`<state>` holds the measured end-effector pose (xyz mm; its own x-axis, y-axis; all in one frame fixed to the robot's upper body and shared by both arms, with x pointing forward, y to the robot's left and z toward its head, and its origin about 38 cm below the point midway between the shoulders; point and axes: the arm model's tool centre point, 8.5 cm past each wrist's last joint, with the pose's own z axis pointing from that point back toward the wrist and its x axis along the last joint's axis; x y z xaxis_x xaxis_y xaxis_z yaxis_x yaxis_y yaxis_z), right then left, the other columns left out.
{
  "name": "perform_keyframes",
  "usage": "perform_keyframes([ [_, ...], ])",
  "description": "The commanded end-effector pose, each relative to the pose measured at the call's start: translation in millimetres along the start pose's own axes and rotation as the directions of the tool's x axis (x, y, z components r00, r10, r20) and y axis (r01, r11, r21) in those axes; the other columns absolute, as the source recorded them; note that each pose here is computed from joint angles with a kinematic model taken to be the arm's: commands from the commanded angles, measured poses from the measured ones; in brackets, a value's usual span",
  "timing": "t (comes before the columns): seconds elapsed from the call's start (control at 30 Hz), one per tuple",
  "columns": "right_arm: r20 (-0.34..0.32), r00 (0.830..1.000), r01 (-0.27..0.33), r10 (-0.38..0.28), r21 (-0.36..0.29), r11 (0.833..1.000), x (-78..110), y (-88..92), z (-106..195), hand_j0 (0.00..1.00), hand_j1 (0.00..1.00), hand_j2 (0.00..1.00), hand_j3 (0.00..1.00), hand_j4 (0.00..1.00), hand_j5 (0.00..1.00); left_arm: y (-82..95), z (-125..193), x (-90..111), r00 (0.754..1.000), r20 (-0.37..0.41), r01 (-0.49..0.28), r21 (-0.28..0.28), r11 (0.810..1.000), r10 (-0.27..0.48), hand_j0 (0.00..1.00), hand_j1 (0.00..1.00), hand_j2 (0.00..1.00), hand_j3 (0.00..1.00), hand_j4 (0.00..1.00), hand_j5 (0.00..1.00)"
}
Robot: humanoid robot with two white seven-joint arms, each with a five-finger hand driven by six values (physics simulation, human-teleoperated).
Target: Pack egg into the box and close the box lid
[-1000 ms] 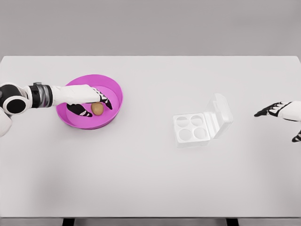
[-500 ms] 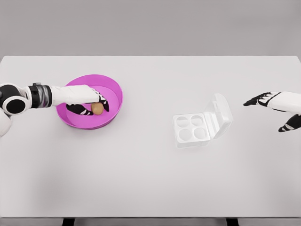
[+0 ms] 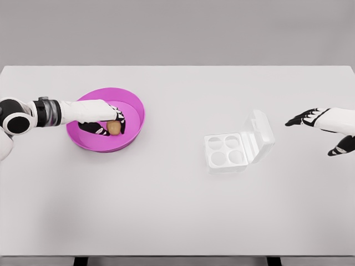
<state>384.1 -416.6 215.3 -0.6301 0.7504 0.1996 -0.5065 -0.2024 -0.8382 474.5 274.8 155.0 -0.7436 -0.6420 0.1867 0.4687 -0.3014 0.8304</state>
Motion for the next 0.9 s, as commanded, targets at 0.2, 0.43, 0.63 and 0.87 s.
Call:
perform_keyframes([
  [0.2,-0.002,1.000,0.001,-0.001,0.000,1.000,0.1,-0.7,1.8,1.00,1.00,1.00,1.00,1.00,1.00,8.3,2.8,1.5,1.000,0.006,-0.001,0.026,1.000,0.001,0.44,0.44,0.44,0.44,0.44,0.44],
  [0.43,-0.006,1.000,0.001,-0.001,0.000,1.000,-1.0,-1.0,2.8,1.00,1.00,1.00,1.00,1.00,1.00,23.2,8.6,4.3,1.000,0.012,0.016,0.067,0.998,-0.017,0.43,0.43,0.43,0.43,0.43,0.43],
  [0.63,-0.009,1.000,0.002,-0.002,0.003,1.000,-1.7,-0.2,3.3,1.00,1.00,1.00,1.00,1.00,1.00,45.3,16.5,17.3,0.997,0.033,0.060,0.136,0.989,-0.065,0.43,0.43,0.43,0.43,0.43,0.43],
  [0.87,-0.010,1.000,0.001,-0.001,0.004,1.000,-1.9,-0.3,3.8,1.00,1.00,1.00,1.00,1.00,1.00,55.3,19.5,22.8,0.995,0.040,0.079,0.163,0.983,-0.087,0.39,0.39,0.39,0.39,0.39,0.39],
])
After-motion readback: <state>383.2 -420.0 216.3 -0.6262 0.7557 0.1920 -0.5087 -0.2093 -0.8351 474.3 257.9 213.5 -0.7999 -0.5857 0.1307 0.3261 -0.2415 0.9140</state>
